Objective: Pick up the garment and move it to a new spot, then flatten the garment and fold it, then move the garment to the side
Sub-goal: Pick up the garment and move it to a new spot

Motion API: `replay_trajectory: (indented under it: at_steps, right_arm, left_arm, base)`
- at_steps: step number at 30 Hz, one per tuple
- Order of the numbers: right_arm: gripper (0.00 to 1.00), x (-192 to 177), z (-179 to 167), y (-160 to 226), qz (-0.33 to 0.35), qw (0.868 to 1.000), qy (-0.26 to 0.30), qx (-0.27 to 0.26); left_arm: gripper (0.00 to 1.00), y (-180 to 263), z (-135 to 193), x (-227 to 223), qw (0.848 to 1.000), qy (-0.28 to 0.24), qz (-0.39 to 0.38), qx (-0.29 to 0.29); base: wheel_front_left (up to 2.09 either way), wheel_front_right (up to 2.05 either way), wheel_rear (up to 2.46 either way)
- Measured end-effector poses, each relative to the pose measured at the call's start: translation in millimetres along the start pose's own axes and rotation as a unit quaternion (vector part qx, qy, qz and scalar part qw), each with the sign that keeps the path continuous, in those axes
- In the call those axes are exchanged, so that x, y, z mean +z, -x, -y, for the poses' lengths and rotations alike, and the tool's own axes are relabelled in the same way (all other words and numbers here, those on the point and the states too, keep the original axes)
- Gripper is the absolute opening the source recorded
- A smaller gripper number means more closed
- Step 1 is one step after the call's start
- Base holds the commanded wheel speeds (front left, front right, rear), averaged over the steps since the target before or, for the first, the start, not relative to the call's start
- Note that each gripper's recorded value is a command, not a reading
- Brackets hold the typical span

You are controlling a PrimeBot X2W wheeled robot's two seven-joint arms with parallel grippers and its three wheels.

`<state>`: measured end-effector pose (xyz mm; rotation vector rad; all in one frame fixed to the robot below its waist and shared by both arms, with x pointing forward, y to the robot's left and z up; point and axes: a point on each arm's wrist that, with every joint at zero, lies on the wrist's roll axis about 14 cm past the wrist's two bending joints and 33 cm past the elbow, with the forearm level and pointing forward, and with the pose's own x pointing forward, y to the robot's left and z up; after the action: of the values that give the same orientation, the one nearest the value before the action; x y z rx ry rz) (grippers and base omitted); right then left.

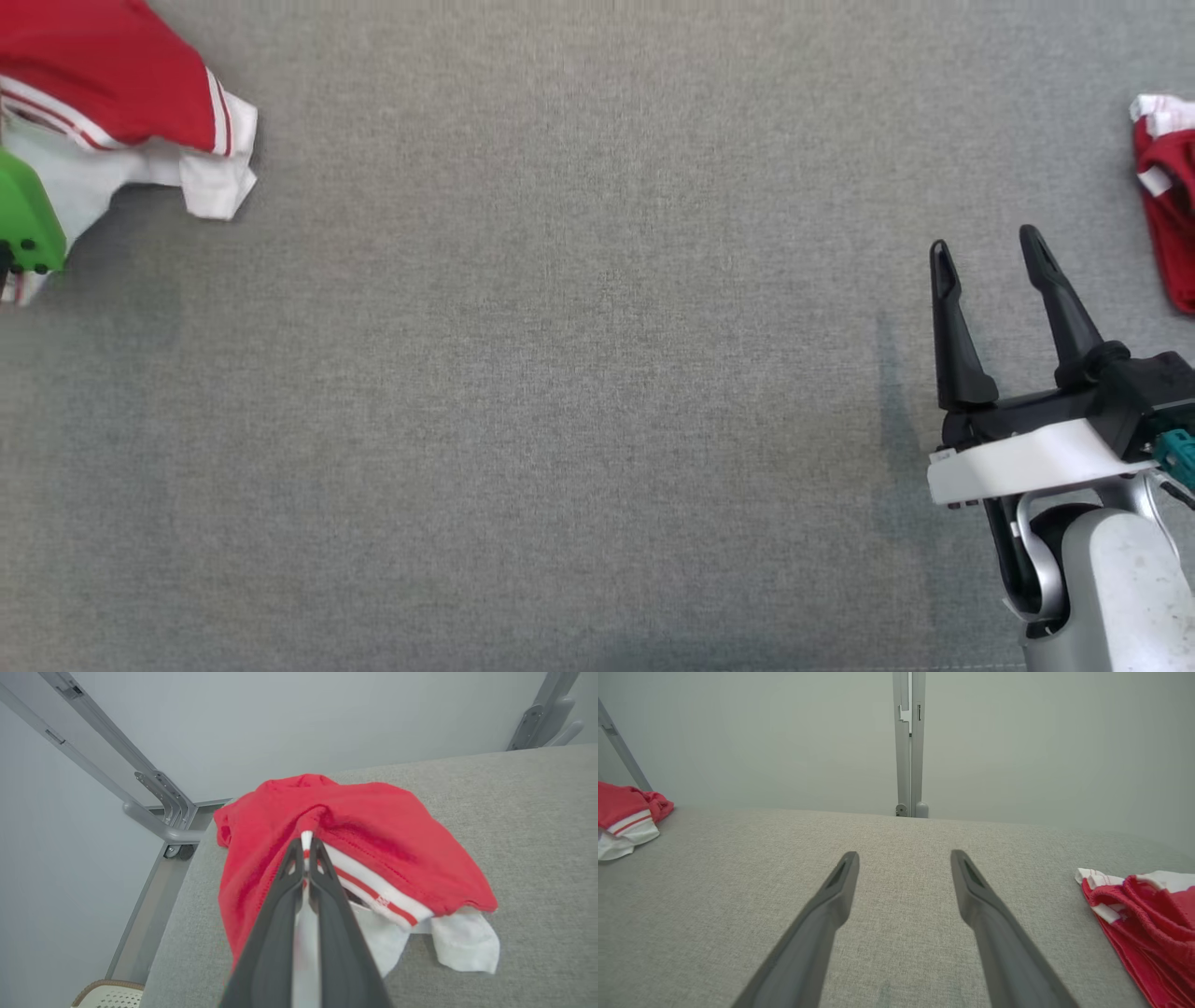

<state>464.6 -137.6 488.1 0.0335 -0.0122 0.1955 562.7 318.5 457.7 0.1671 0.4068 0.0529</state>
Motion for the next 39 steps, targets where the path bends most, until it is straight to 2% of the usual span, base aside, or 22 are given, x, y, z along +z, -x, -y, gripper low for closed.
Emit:
replay_trajectory:
  at_steps: [8, 14, 21, 27, 28, 33, 36, 39]
  right_arm:
    - [1.0, 25.3, -4.8, 15.9, 0.035, 0.999, -0.014, -0.002]
    - [1.0, 44.6, 0.5, 36.4, 0.06, 0.998, -0.022, -0.015]
    - [1.0, 64.4, 11.9, 60.9, 0.088, 0.995, -0.026, -0.037]
    - [1.0, 71.1, 25.4, 81.3, 0.1, 0.993, -0.032, -0.061]
    - [1.0, 72.5, 30.3, 86.9, 0.103, 0.992, -0.032, -0.07]
    - [1.0, 67.5, 39.2, 100.3, 0.099, 0.991, -0.037, -0.088]
    - [1.0, 64.3, 42.1, 104.3, 0.096, 0.99, -0.039, -0.094]
    - [1.0, 59.4, 45.3, 106.8, 0.09, 0.99, -0.042, -0.101]
  left_arm:
    - [0.0, 28.1, 3.6, 85.5, 0.995, -0.044, 0.092, -0.018]
    - [0.0, 58.3, 32.6, 148.9, 0.981, -0.078, 0.166, -0.056]
    - [0.0, 99.3, 103.3, 218.4, 0.953, -0.096, 0.254, -0.137]
    - [0.0, 139.4, 170.7, 270.2, 0.914, -0.106, 0.331, -0.212]
    - [0.0, 151.8, 191.6, 280.9, 0.901, -0.109, 0.349, -0.233]
    - [0.0, 170.3, 250.6, 272.8, 0.88, -0.105, 0.354, -0.3]
    - [0.0, 167.6, 284.9, 237.5, 0.879, -0.079, 0.322, -0.343]
    - [0.0, 158.1, 305.7, 199.8, 0.885, -0.045, 0.284, -0.367]
  base:
    - [0.0, 0.0, 0.0]
    - [0.0, 0.0, 0.0]
    - [0.0, 0.0, 0.0]
    - [0.0, 0.0, 0.0]
    - [0.0, 0.0, 0.0]
    - [0.0, 0.0, 0.0]
    - [0.0, 0.0, 0.0]
    - [0.0, 0.0, 0.0]
